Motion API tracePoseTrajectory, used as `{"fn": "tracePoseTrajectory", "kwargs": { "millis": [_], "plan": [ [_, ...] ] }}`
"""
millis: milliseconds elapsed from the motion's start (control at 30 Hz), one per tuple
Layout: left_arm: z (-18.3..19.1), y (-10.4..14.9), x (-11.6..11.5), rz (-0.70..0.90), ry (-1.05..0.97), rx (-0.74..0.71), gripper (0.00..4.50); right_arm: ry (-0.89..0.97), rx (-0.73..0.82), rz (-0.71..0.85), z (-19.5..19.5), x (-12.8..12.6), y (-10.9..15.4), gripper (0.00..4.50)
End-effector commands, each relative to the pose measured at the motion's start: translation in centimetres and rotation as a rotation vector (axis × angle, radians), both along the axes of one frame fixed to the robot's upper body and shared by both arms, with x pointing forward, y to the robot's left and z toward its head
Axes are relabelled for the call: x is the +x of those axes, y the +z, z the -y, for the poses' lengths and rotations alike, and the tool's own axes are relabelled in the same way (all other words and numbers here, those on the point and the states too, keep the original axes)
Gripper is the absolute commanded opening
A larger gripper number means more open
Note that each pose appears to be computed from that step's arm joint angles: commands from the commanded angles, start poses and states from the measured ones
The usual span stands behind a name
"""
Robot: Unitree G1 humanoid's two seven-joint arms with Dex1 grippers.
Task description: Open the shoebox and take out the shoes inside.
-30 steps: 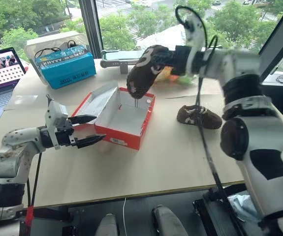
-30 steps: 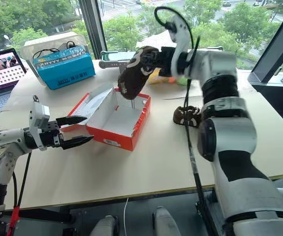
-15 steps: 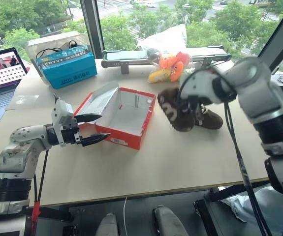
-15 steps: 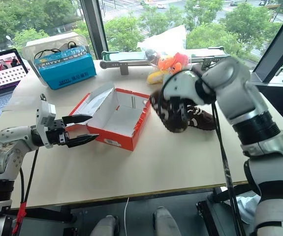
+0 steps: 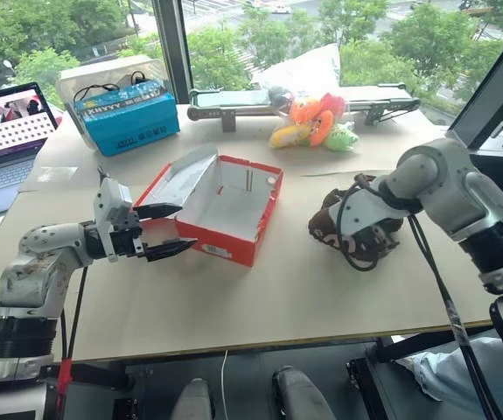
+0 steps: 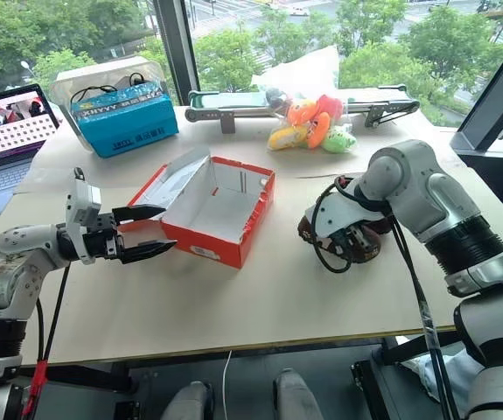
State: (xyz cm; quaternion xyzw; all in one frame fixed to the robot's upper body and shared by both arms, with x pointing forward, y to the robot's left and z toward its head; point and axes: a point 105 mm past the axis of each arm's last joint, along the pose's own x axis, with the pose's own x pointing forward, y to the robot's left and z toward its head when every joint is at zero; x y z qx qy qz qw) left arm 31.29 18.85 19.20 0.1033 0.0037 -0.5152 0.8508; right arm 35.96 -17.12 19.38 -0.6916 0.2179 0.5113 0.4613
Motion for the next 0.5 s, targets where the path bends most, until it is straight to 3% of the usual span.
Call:
{"fn": "tracePoseTrajectory", "kwargs": {
  "millis": [33, 300, 500],
  "plan": [
    [0.1, 0.8, -0.2, 0.037, -0.004, -0.001, 4.50, -0.018, -0.033, 0.016, 1.0, 1.1, -0.5, 0.04],
    [0.1, 0.9, -0.2, 0.040, -0.006, 0.003, 4.50, -0.026, -0.009, -0.002, 1.2, 2.6, -2.0, 0.04],
    [0.1, 0.9, -0.3, 0.038, -0.003, 0.003, 4.50, -0.056, -0.006, 0.003, 2.3, 2.7, -2.3, 1.93]
  ]
}}
